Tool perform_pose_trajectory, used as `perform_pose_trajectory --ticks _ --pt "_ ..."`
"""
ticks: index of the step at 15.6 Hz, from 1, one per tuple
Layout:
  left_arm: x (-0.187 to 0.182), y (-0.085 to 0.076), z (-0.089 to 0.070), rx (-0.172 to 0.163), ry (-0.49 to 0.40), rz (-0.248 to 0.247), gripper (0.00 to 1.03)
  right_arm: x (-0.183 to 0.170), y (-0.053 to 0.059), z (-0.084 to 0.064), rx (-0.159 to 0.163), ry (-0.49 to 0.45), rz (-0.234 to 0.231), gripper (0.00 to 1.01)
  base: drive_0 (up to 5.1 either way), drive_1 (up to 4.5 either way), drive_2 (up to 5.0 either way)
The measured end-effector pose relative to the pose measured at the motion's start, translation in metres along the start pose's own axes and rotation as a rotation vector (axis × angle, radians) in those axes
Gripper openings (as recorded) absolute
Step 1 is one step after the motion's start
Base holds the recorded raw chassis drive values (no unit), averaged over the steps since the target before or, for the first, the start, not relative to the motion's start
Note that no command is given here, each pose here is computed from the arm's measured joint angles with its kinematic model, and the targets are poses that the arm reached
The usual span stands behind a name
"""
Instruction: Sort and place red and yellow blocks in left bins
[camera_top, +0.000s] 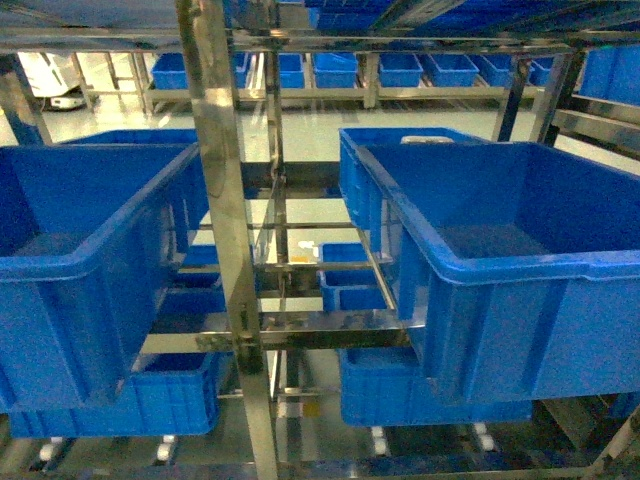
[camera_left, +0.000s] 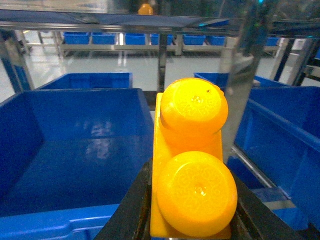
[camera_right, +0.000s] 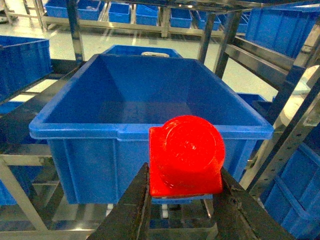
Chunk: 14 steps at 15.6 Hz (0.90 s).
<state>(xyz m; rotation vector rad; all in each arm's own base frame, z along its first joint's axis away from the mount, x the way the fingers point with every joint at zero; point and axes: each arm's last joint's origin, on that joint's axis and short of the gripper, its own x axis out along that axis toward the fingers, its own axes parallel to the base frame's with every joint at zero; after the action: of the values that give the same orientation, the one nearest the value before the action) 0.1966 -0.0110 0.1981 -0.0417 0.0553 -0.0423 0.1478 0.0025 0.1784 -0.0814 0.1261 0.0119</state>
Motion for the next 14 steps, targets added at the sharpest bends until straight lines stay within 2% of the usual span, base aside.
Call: perform_pose_trajectory --ticks 1,3,14 --pt "0.0 -0.0021 -0.0001 0.001 0.0 -0.019 0.26 0.0002 -0.0001 -0.0003 0.0 0.003 -0.001 0.29 0.0 0.0 0.0" --pt "0.0 -0.0005 -0.0001 0.0 0.001 -0.003 0.26 0.0002 0.0 -0.0004 0.0 0.003 0.0 0.29 0.0 0.0 0.0" --pt "0.0002 -0.0005 -0.0004 0.0 0.002 -0.003 0.26 0.0003 0.0001 -0.0003 0.0 0.002 0.001 0.29 0.0 0.0 0.0"
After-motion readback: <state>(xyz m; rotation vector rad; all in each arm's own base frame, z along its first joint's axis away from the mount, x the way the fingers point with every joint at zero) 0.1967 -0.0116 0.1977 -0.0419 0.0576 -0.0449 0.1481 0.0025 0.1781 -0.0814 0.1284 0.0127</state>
